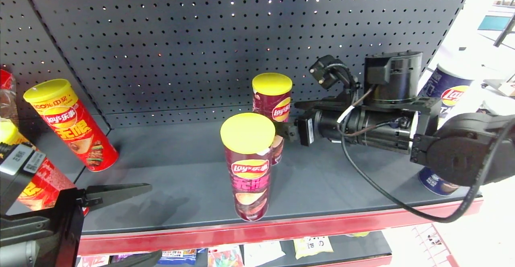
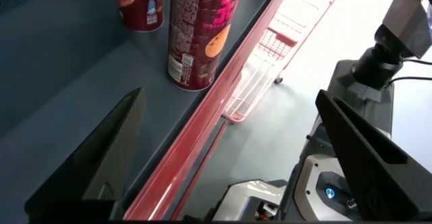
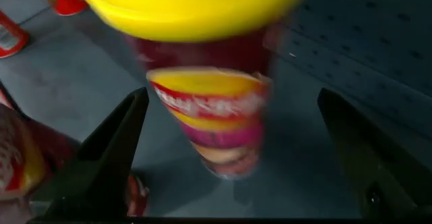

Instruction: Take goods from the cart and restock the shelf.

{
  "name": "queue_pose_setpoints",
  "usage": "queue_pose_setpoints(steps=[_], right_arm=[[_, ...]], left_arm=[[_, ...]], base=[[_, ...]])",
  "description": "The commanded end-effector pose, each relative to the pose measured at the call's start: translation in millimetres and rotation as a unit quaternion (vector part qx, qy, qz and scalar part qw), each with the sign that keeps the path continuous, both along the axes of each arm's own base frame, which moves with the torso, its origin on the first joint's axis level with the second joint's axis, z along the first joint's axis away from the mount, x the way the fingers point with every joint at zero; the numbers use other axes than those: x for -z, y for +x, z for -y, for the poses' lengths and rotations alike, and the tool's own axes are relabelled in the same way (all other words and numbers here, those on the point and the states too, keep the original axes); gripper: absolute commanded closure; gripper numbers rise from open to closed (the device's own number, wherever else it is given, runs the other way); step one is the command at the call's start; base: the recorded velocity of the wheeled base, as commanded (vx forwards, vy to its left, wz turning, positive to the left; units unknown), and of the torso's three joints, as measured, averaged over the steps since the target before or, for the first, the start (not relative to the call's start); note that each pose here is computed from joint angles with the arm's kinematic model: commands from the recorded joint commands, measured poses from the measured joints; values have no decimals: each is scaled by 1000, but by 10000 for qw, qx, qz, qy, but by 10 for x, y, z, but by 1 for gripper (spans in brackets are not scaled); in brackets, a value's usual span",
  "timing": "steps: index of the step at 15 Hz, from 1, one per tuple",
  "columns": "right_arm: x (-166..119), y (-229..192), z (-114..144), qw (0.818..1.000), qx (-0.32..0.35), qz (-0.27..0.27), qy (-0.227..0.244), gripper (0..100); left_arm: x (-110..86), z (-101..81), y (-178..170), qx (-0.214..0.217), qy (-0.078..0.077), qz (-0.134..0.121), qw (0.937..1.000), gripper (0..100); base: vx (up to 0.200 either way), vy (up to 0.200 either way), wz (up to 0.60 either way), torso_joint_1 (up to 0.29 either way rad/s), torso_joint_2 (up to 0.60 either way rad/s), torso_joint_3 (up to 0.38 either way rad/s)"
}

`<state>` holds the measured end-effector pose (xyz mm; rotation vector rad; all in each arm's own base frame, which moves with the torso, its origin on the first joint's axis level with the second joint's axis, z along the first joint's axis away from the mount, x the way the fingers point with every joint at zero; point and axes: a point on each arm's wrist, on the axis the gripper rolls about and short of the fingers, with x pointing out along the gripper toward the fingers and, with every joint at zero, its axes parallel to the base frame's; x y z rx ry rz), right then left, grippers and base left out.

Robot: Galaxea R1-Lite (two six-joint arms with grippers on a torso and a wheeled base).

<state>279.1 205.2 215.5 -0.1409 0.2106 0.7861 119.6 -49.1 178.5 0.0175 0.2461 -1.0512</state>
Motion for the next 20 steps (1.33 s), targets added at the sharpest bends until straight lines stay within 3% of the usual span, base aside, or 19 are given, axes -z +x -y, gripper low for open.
queue_pose_setpoints(steps=[1,8,9,12,19,20], right_arm=[[-129,-253,230,9999,108,112,65,0],[-108,-1126,871,9993,294,230,99,0],[-104,-1261,931,9992,218,290,147,0],[-112,-1597,1102,9984,47,493,290,0],[-197,-1978,1466,9968,370,612,356,0],[-174,-1992,1489,9964,487,604,349,0]], left_arm=[[32,-2,5,-38,30,-66,10000,0],[78,23,149,-373,216,-254,9987,0],[100,29,177,-454,295,-272,9982,0],[170,48,326,-867,797,-138,9929,0],[323,250,529,-504,1220,-327,9907,0],[382,300,587,-437,1355,-391,9890,0]], base=[[0,0,0,0,0,0],[0,0,0,0,0,0],[0,0,0,0,0,0],[0,0,0,0,0,0],[0,0,0,0,0,0],[0,0,0,0,0,0]])
